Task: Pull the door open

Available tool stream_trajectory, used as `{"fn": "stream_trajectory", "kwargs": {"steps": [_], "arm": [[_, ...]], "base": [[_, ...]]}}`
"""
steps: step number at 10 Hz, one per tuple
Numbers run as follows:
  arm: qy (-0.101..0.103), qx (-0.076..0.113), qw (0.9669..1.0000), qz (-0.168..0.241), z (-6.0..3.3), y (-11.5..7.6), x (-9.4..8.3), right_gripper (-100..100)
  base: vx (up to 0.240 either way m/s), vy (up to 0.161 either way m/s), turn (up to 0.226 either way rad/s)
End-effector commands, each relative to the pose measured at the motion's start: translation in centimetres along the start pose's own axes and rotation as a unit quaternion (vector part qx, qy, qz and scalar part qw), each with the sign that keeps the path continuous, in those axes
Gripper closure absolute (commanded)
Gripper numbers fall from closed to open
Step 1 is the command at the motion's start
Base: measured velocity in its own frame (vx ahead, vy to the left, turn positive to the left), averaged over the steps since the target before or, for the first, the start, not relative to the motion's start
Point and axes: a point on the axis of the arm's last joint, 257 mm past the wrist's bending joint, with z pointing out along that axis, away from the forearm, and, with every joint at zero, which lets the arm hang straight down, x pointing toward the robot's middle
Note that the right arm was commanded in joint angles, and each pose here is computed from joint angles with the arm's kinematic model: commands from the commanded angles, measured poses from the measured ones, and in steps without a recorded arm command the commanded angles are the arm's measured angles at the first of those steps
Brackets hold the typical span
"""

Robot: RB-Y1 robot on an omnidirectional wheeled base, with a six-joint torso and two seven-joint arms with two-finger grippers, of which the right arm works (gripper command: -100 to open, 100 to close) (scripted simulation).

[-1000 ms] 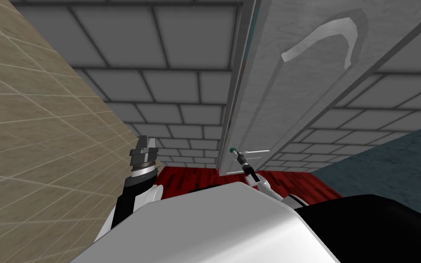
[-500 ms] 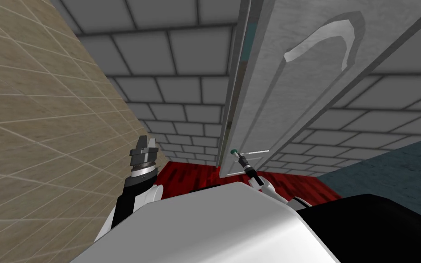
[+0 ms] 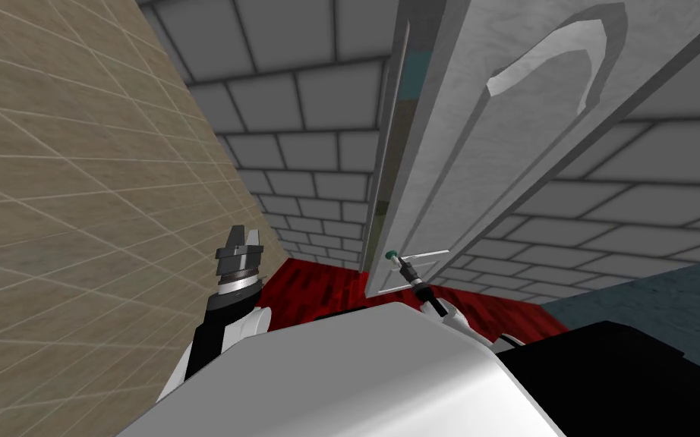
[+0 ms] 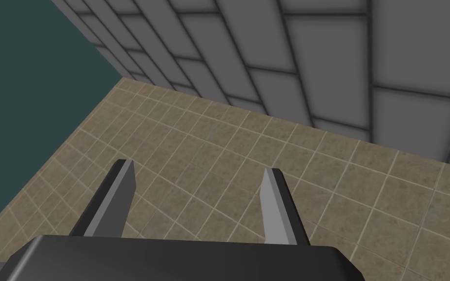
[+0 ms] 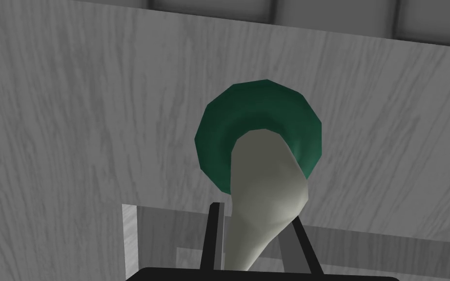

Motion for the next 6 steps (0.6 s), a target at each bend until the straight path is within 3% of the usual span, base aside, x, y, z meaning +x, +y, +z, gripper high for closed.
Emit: {"fn": "stream_trajectory", "kwargs": {"steps": [1, 3, 4, 5, 6], "arm": [[0.006, -0.003, 1.0000, -0.001, -0.75, 0.1, -0.4, 100], [0.014, -0.004, 0.9999, -0.001, -1.70, 0.2, -0.6, 100], [0.012, -0.001, 0.9999, 0.000, -1.43, 0.0, -0.3, 100], [0.017, -0.001, 0.9998, 0.001, -2.53, -0.1, -0.4, 100], [0.018, -0.002, 0.9998, 0.001, -2.77, -0.1, -0.5, 100]], "base": [[-0.191, -0.072, 0.111], [-0.184, -0.068, 0.140], [-0.079, -0.030, 0.027], [-0.165, -0.076, 0.245], [-0.209, -0.103, 0.200]]}}
